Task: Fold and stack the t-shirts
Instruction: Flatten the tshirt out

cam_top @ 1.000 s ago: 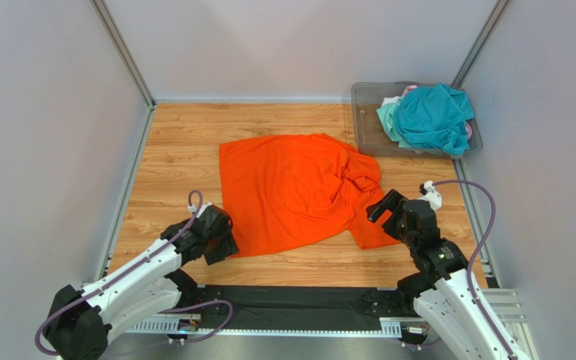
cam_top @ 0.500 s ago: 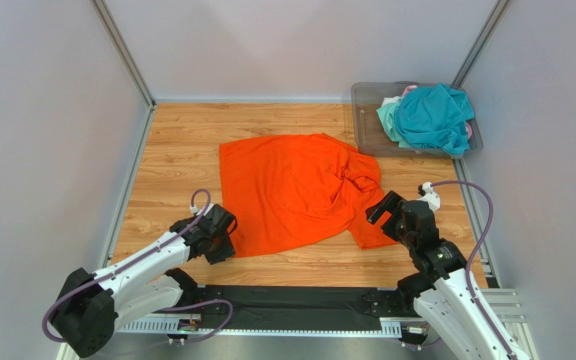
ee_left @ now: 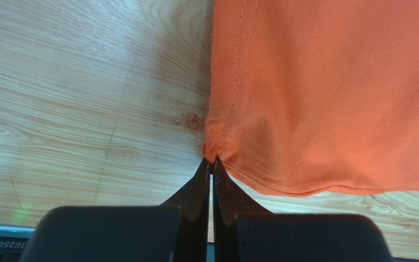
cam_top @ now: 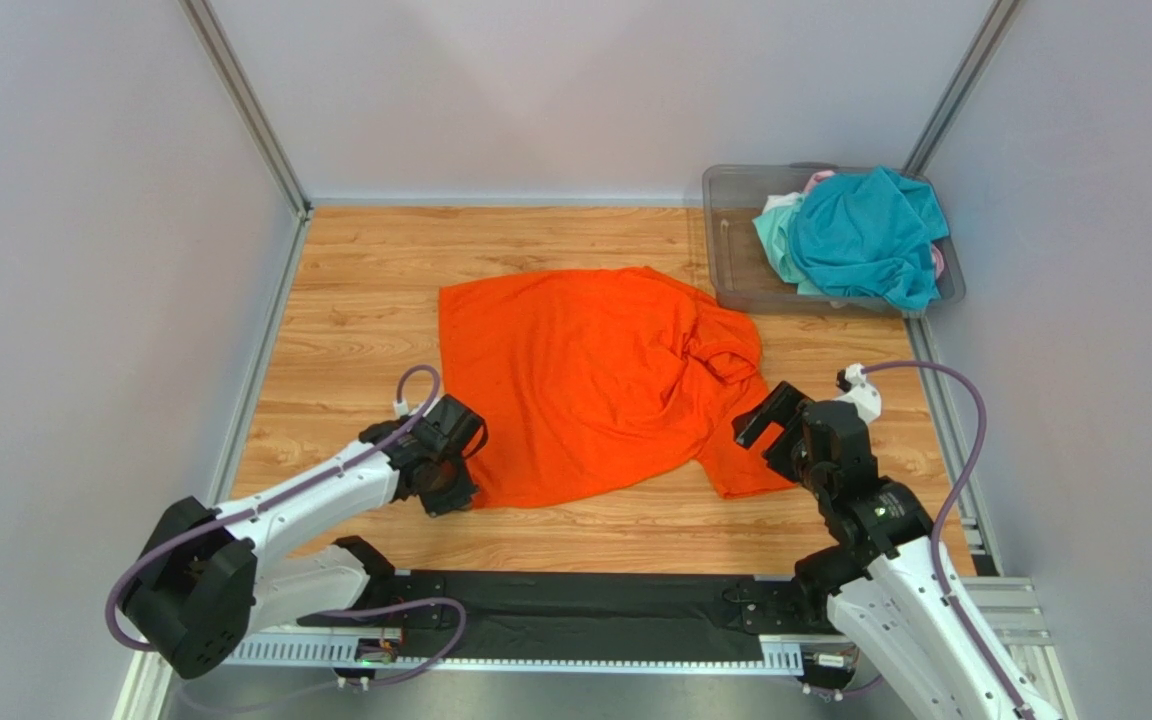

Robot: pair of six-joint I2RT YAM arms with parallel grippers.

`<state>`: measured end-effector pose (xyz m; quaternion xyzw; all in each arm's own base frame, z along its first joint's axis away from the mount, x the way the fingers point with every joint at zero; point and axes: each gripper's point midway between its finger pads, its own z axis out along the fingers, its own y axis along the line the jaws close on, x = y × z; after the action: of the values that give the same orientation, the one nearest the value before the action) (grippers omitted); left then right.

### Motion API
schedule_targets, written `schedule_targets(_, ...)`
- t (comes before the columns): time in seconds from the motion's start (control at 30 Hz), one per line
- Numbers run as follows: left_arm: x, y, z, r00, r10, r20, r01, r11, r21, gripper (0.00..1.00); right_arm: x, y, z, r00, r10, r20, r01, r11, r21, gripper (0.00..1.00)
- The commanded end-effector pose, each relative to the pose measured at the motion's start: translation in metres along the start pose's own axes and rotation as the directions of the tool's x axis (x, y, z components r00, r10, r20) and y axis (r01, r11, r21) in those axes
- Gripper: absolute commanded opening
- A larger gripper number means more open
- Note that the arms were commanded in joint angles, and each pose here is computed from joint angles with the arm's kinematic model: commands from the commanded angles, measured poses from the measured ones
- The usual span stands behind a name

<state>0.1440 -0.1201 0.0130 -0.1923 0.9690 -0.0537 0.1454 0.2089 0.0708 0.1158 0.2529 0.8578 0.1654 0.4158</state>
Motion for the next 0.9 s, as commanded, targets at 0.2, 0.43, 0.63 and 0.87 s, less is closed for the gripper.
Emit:
schedule_targets(0.2,-0.042,0.005,-0.034,0.965,0.015,0.263,-0.034,0.997,0.069,0.0,0.0,-0.009,-0.008,1.0,-0.019,-0.008,0.019,0.999,0.04,1.0)
schedule_targets(0.43,-0.066,0.025,-0.058,0.904,-0.034,0.425,0.009,0.998,0.061,0.0,0.015,-0.026,-0.016,0.995,-0.013,-0.099,0.026,0.991,0.134,1.0)
schedule_targets(0.63,-0.077,0.03,-0.067,0.872,-0.06,0.486,0.034,0.997,0.063,0.0,0.014,-0.05,-0.015,0.996,0.028,-0.091,0.001,0.951,0.308,0.99)
schedule_targets(0.87,-0.08,0.031,-0.067,0.863,-0.054,0.502,0.029,0.998,0.059,0.0,0.032,-0.068,0.003,0.986,0.021,-0.168,0.05,0.912,0.408,0.92)
